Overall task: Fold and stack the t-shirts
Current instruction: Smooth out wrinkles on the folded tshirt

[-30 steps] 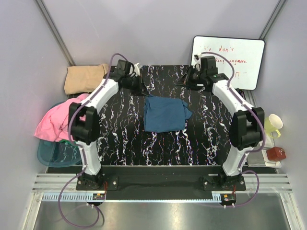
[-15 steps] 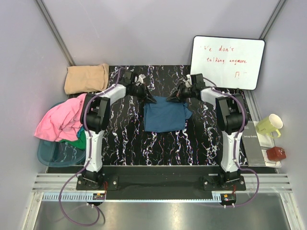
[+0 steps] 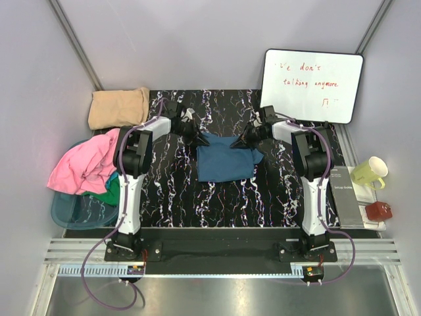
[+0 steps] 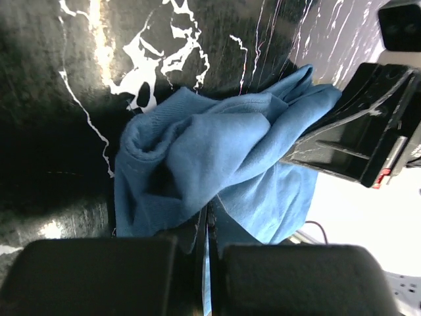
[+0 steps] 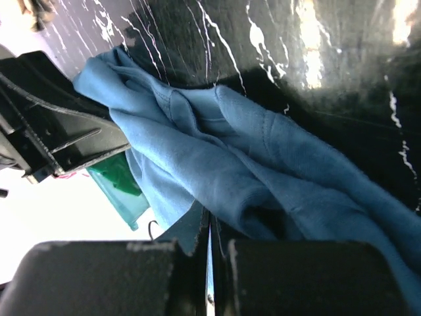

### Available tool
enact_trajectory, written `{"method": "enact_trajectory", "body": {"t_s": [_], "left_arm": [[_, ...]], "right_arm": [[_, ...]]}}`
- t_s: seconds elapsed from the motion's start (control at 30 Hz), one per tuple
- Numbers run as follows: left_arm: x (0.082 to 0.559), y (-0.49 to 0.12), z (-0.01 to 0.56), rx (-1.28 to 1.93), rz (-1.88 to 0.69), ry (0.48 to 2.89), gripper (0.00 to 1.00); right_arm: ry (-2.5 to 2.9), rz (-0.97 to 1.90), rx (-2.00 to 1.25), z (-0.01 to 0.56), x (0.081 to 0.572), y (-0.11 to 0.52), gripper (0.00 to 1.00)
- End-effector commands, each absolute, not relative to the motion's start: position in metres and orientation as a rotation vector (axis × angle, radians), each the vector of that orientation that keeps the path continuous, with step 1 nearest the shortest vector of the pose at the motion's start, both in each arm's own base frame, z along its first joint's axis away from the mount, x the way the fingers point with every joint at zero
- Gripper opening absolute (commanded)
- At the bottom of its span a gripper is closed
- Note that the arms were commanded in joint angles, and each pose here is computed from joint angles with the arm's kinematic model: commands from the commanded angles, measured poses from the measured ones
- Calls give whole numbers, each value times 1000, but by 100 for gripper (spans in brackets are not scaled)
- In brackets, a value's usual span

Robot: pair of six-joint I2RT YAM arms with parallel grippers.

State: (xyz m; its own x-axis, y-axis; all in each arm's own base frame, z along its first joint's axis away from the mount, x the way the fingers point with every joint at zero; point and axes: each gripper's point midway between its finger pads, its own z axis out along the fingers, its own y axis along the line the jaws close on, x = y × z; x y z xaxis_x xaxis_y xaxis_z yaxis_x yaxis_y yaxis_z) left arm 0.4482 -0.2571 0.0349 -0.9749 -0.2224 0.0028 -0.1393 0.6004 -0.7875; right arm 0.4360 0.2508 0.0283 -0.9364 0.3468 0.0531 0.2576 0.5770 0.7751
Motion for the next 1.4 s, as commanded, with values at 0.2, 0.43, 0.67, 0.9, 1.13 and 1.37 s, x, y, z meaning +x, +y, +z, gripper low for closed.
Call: {"method": "enact_trajectory", "body": {"t_s": [0.2,0.43,0.67,0.9,1.13,1.37], "left_arm": [[443,-240,176,-46,-1187,2459,32],[389,-207,154,-30,-981,2585,99],[334,-176,115,158,-666,2749,99],[312,-169,112,187,-531,2781,99],[317,-175,93,111,-543,2867,99],[325,-207,71,54,-779,2884,99]], "right_arm": [[2499,1204,257,122,459,249,0],[2427,1104,179,164,453,237,0],[2531,699,55,154,417,195,15],[2660,535,-100,121,379,196,20],[2829,530,-94,72,364,210,0],[2905,498,-99,38,373,222,0]]}}
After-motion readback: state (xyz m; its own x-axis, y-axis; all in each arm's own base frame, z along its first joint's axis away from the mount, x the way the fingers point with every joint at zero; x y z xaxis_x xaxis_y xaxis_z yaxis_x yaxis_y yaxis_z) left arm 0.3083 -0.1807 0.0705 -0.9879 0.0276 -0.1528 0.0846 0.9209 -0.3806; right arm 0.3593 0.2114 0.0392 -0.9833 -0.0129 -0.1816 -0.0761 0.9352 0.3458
